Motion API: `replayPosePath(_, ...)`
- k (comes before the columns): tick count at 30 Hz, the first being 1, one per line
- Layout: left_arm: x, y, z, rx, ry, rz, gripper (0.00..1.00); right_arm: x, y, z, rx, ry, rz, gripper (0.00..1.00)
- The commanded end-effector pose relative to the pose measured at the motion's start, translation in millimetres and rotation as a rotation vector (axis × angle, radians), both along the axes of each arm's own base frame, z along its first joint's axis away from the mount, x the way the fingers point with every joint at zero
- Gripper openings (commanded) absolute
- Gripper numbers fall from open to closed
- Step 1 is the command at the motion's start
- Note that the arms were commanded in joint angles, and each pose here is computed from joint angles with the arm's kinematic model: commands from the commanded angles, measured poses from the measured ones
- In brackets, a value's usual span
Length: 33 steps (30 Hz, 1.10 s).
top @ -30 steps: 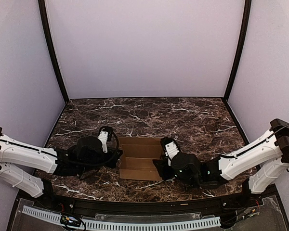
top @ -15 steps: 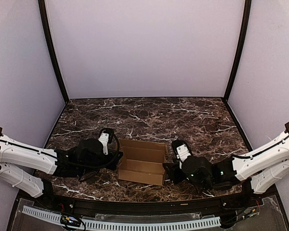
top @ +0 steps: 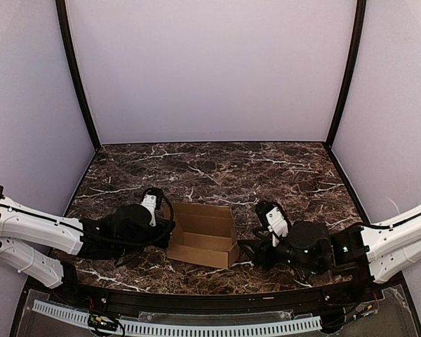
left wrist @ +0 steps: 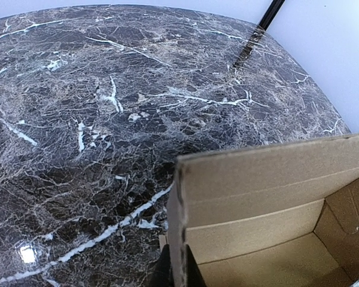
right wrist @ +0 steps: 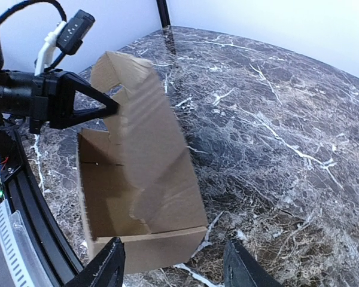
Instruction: Fold the paper box
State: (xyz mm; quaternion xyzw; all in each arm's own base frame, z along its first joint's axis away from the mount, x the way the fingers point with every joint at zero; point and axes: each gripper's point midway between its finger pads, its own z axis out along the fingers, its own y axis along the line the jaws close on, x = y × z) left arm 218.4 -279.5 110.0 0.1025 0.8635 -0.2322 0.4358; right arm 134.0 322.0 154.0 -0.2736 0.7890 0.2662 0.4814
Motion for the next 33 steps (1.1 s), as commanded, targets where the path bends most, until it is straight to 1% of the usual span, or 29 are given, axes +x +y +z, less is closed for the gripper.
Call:
replayPosePath(1, -1.2, 6.7, -4.3, 0.043, 0.001, 0.023, 0.01, -8.1, 3.0, 17.6, 0.008, -0.056, 0.076, 0.55)
replayPosePath(7, -1.6, 8.0, -0.9, 0.064, -0.033, 0.043, 0.01, -16.1, 20.7, 55.4, 0.0, -0.173, 0.196, 0.56)
replayPosePath(9, -1.1, 8.6, 0.8, 0.07, -0.051, 0.055, 0.01, -16.3, 27.3, 64.3, -0.025, -0.211, 0.223, 0.59)
replayPosePath(15, -3.5, 8.5, 4.7, 0.096, -0.109, 0.075, 0.01, -4.4, 41.7, 87.0, -0.155, -0.3, 0.296, 0.62)
replayPosePath(19, -5.8, 8.6, 4.2, 0.118, -0.137, 0.087, 0.01, -1.2, 50.6, 83.0, -0.259, -0.298, 0.416, 0.63)
replayPosePath(22, -8.6, 9.8, 3.9, 0.123, -0.152, 0.095, 0.01, 1.4, 54.8, 69.7, -0.345, -0.276, 0.505, 0.64)
replayPosePath(25, -10.9, 11.1, 6.2, 0.128, -0.178, 0.111, 0.01, 1.8, 62.0, 66.0, -0.375, -0.253, 0.576, 0.65)
replayPosePath(29, -13.6, 12.1, 5.4, 0.133, -0.191, 0.123, 0.01, 3.5, 71.2, 57.0, -0.415, -0.227, 0.631, 0.64)
replayPosePath(33, -16.4, 11.3, 1.2, 0.136, -0.192, 0.123, 0.01, 13.5, 77.9, 43.3, -0.462, -0.213, 0.628, 0.61)
